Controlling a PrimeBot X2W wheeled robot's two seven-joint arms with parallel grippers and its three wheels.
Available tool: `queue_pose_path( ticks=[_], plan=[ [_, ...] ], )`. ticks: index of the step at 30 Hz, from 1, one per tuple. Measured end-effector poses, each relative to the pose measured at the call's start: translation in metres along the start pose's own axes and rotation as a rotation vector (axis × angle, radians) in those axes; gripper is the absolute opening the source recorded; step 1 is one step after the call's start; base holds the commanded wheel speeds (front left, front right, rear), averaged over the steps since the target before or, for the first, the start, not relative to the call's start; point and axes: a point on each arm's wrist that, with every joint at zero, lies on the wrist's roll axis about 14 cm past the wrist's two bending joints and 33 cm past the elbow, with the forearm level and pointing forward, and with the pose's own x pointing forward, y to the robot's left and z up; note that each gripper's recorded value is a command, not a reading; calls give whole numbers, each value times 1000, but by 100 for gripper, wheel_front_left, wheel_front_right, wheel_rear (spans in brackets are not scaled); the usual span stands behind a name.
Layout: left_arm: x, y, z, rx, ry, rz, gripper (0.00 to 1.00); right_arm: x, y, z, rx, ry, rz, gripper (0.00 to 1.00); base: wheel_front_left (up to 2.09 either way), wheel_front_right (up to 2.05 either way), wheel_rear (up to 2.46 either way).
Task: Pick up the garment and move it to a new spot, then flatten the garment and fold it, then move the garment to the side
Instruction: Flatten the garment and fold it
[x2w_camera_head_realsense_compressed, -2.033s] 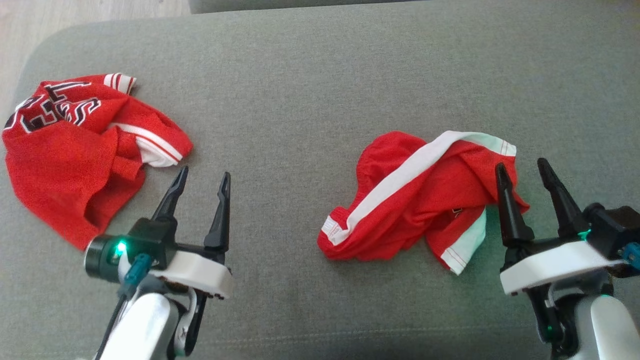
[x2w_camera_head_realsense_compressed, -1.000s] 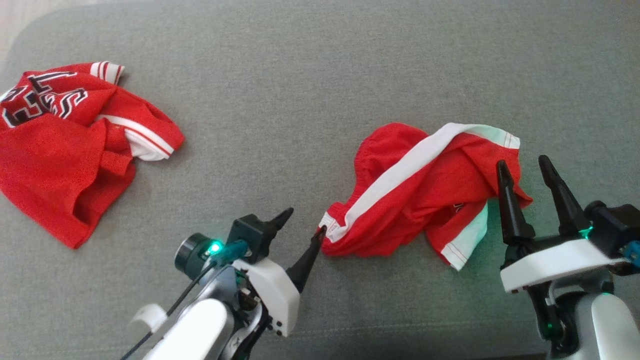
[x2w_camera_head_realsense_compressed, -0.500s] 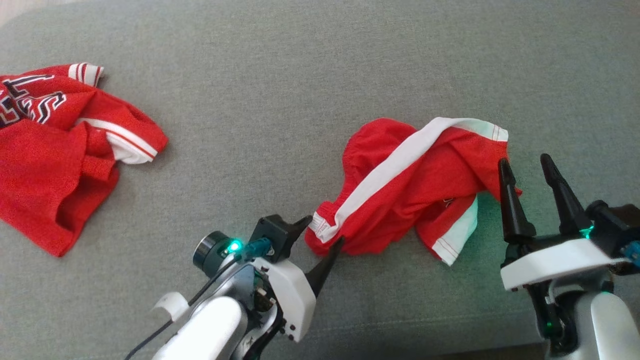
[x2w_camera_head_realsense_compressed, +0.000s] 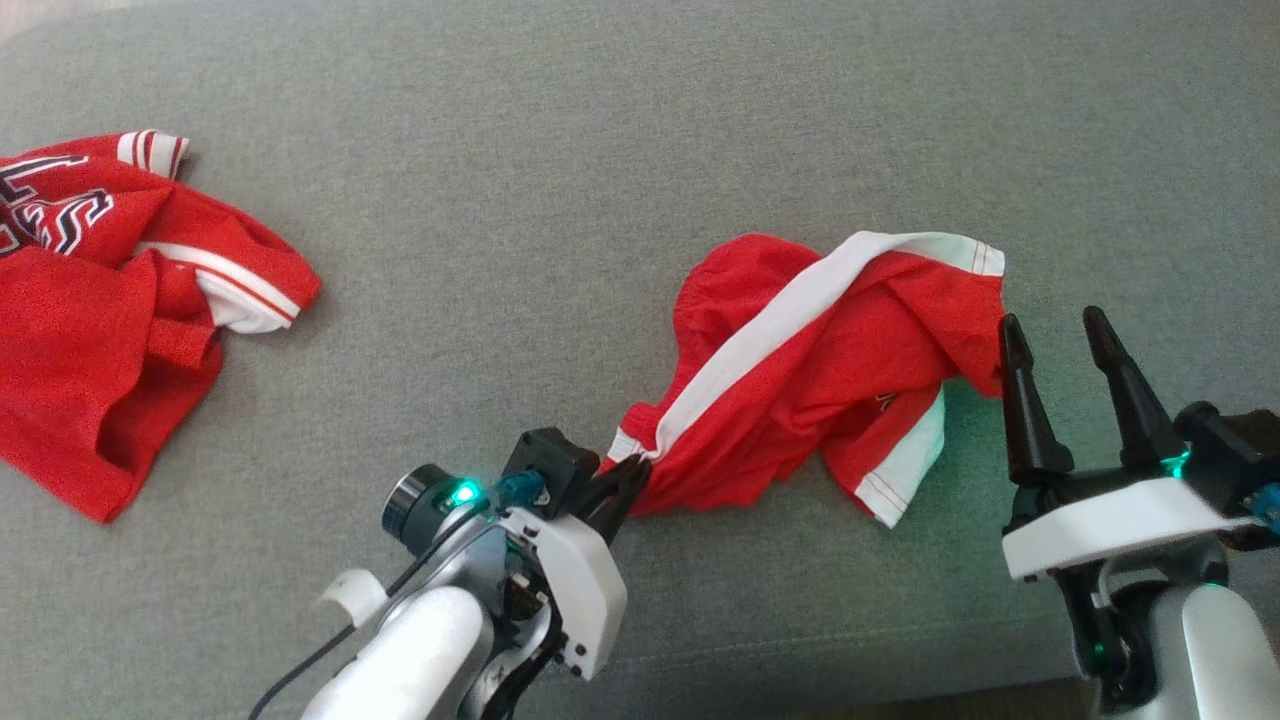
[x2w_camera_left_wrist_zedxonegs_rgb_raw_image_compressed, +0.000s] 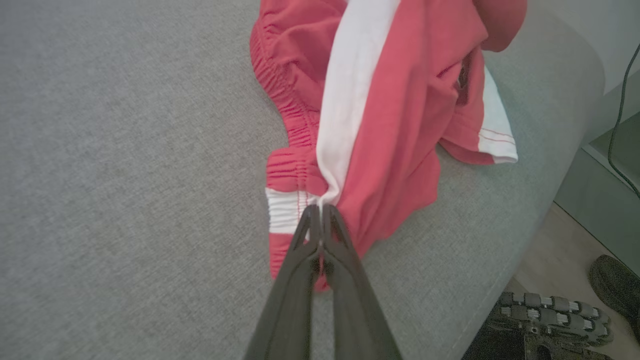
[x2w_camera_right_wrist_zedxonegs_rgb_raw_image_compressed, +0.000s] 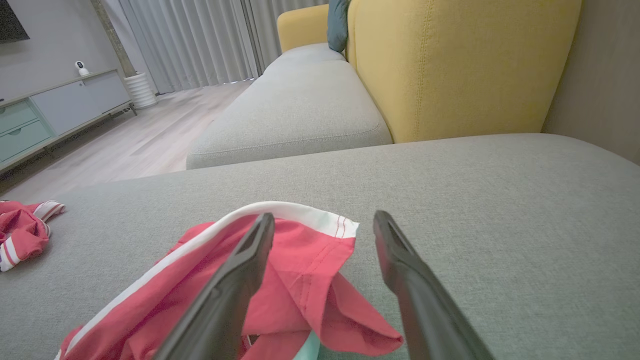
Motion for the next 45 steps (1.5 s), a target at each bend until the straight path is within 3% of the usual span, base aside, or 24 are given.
queue_pose_path(
  ticks=[6, 13, 21, 32, 41, 42, 43, 44, 45],
  plan=[
    [0, 4, 0, 0, -14, 20, 0, -1, -3, 1, 13, -3, -9, 100, 0, 0, 0],
    [-6, 18, 14, -1, -78, 78, 0, -1, -20, -17, 49, 88, -45, 100, 0, 0, 0],
    [-10, 30, 24, -17, -123, 121, 0, 26, -47, -9, 56, 143, -61, 100, 0, 0, 0],
    [-3, 42, 27, -24, -133, 134, 0, 57, -26, -41, 138, 355, 53, 100, 0, 0, 0],
    [-1, 46, 23, -33, -132, 140, 0, 60, -17, -62, 160, 456, 98, 100, 0, 0, 0],
    [-1, 46, 23, -33, -132, 139, 0, 60, -15, -63, 163, 459, 104, 66, 0, 0, 0],
    [0, 47, 24, -32, -132, 139, 0, 60, -13, -63, 168, 460, 110, 21, 0, 0, 0],
    [0, 47, 24, -30, -134, 140, 0, 61, -11, -62, 178, 453, 118, 0, 0, 0, 0],
    [1, 48, 26, -28, -140, 143, 0, 61, -8, -61, 188, 449, 126, 0, 0, 0, 0]
  ],
)
